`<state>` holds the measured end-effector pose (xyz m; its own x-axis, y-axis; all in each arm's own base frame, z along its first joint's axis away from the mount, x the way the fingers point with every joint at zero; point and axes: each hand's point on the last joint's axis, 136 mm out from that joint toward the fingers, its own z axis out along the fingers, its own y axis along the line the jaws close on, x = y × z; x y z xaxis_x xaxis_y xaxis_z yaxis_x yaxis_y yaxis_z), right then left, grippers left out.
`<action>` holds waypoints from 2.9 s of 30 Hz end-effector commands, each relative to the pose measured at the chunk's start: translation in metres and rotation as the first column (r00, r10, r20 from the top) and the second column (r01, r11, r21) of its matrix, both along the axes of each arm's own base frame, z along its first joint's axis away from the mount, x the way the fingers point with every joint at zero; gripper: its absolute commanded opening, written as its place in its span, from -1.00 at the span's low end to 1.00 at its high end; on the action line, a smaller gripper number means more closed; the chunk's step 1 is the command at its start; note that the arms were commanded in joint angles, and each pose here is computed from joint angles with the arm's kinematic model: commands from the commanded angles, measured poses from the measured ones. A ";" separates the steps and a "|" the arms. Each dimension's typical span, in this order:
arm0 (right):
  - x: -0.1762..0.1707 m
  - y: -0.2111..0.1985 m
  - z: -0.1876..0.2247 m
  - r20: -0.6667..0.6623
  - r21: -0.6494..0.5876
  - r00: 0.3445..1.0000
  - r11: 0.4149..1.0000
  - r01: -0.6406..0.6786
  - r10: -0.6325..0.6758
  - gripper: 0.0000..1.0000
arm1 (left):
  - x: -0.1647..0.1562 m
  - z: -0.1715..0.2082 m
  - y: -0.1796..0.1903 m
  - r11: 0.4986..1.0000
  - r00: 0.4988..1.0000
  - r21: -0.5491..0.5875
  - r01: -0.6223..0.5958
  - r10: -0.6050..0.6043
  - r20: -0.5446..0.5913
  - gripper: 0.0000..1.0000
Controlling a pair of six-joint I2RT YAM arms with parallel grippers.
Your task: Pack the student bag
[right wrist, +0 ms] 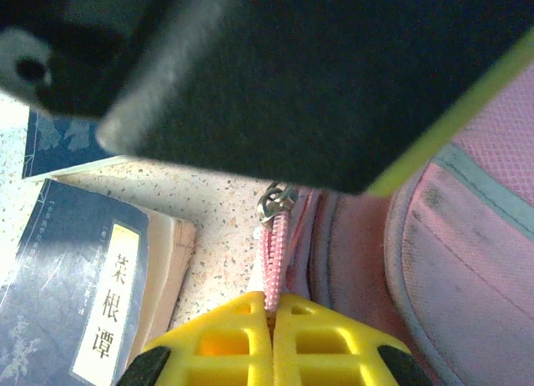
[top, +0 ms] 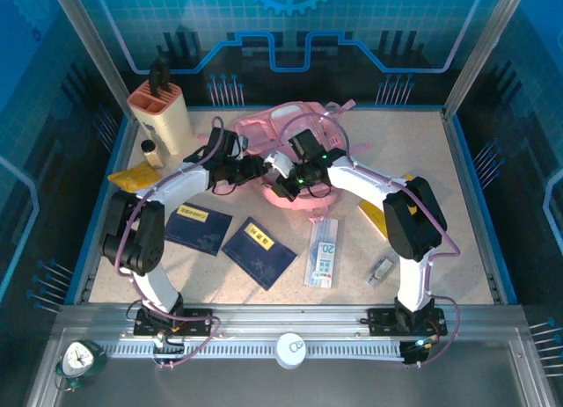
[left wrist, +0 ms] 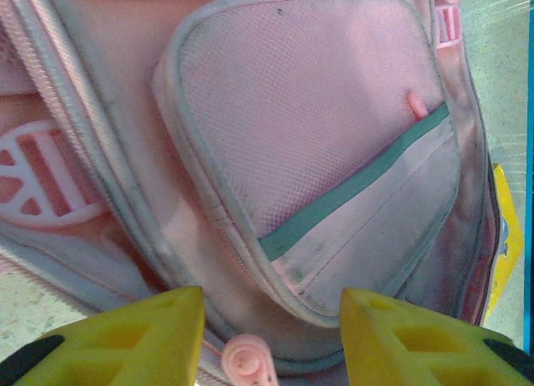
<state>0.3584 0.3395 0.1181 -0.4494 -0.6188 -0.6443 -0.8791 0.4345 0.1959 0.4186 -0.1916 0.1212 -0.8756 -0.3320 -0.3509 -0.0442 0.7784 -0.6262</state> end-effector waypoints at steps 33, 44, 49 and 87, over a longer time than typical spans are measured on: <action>-0.002 0.008 0.021 0.016 0.080 1.000 0.997 -0.010 0.009 -1.00 | -0.007 -0.015 -0.009 0.961 0.959 0.068 -0.268 0.273 -0.082 -0.55; -0.005 0.004 0.021 0.029 0.071 1.000 0.997 -0.008 0.006 -1.00 | -0.012 -0.012 0.015 0.931 0.941 0.164 -0.324 0.335 -0.043 -0.87; -0.005 0.003 0.022 0.029 0.070 1.000 0.998 -0.006 0.004 -1.00 | -0.012 -0.009 0.017 0.929 0.942 0.182 -0.323 0.335 -0.035 -0.89; -0.013 -0.016 0.043 0.289 0.076 0.951 0.987 -0.138 0.111 -1.00 | -0.027 0.016 -0.068 0.903 0.913 -0.146 0.405 -0.392 0.112 0.33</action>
